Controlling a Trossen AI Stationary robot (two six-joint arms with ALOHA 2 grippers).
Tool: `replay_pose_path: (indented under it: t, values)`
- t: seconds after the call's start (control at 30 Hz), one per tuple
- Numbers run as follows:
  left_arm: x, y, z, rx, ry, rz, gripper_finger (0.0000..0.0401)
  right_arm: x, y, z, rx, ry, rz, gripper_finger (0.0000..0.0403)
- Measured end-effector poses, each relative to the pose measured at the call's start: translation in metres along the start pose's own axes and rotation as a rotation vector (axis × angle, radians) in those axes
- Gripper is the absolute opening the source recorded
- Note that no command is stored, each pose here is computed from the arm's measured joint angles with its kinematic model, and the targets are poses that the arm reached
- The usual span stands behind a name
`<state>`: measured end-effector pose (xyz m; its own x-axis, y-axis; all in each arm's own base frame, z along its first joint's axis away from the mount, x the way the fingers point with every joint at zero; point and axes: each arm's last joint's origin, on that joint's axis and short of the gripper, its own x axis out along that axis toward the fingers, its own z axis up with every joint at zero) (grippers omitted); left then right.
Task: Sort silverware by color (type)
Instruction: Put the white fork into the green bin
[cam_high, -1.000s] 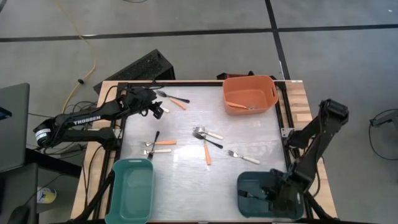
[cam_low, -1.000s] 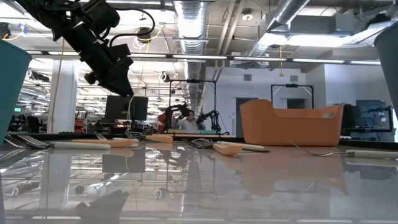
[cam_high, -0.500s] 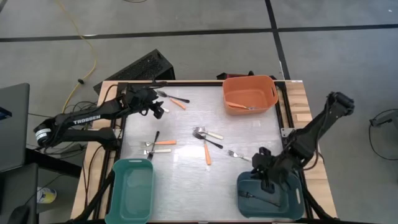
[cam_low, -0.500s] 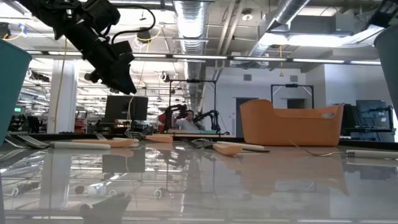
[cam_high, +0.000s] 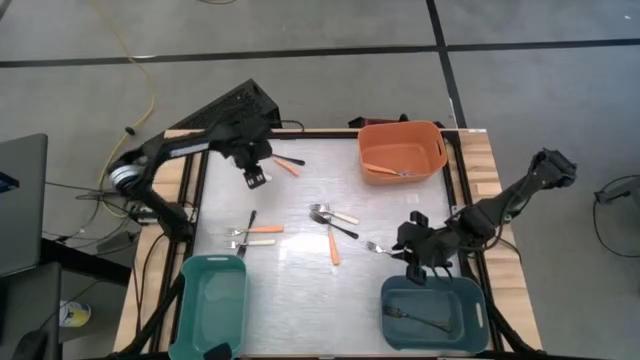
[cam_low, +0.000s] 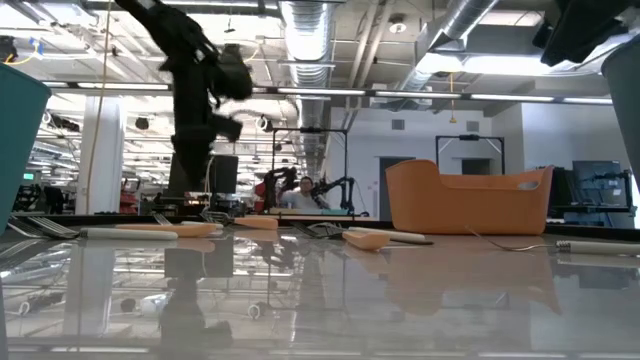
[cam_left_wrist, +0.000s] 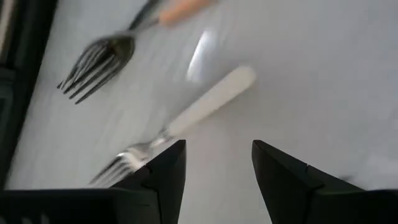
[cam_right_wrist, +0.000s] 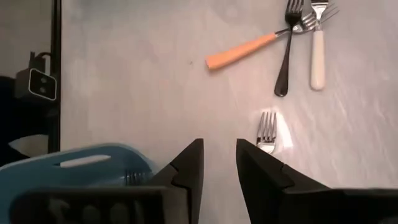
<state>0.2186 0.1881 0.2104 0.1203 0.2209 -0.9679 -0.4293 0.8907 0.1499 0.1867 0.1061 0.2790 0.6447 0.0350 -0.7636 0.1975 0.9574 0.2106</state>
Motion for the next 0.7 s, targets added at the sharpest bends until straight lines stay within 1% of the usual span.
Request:
replay_pose_path:
  t: [0.07, 0.1, 0.17, 0.27, 0.33, 0.53, 0.6, 0.7]
  values:
    - [0.01, 0.002, 0.004, 0.034, 0.096, 0.038, 0.0169, 0.0, -0.001, 0.001, 0.006, -0.002, -0.006, 0.0118]
    - [0.012, 0.003, 0.008, 0.045, 0.109, 0.066, 0.0169, 0.001, -0.002, 0.001, 0.008, -0.003, -0.008, 0.0118]
    - [0.014, 0.004, 0.017, 0.049, 0.093, 0.077, 0.0169, 0.001, -0.002, 0.002, 0.01, -0.006, -0.014, 0.0118]
    - [0.017, 0.0, 0.021, 0.065, 0.134, 0.067, 0.0169, 0.001, -0.002, 0.002, 0.014, -0.006, -0.013, 0.0118]
    - [0.013, -0.004, 0.022, 0.085, 0.157, 0.064, 0.0169, 0.001, -0.002, 0.002, 0.025, -0.006, -0.014, 0.0118]
    - [-0.002, -0.016, 0.032, 0.129, 0.135, 0.075, 0.0169, -0.005, -0.004, 0.002, 0.047, -0.029, -0.006, 0.0118]
    - [-0.008, -0.021, 0.038, 0.139, 0.105, 0.078, 0.0169, -0.011, -0.007, 0.004, 0.074, -0.073, -0.018, 0.0118]
    - [-0.015, -0.03, 0.046, 0.107, 0.058, 0.053, 0.0169, -0.024, -0.013, 0.006, 0.096, -0.166, -0.046, 0.0118]
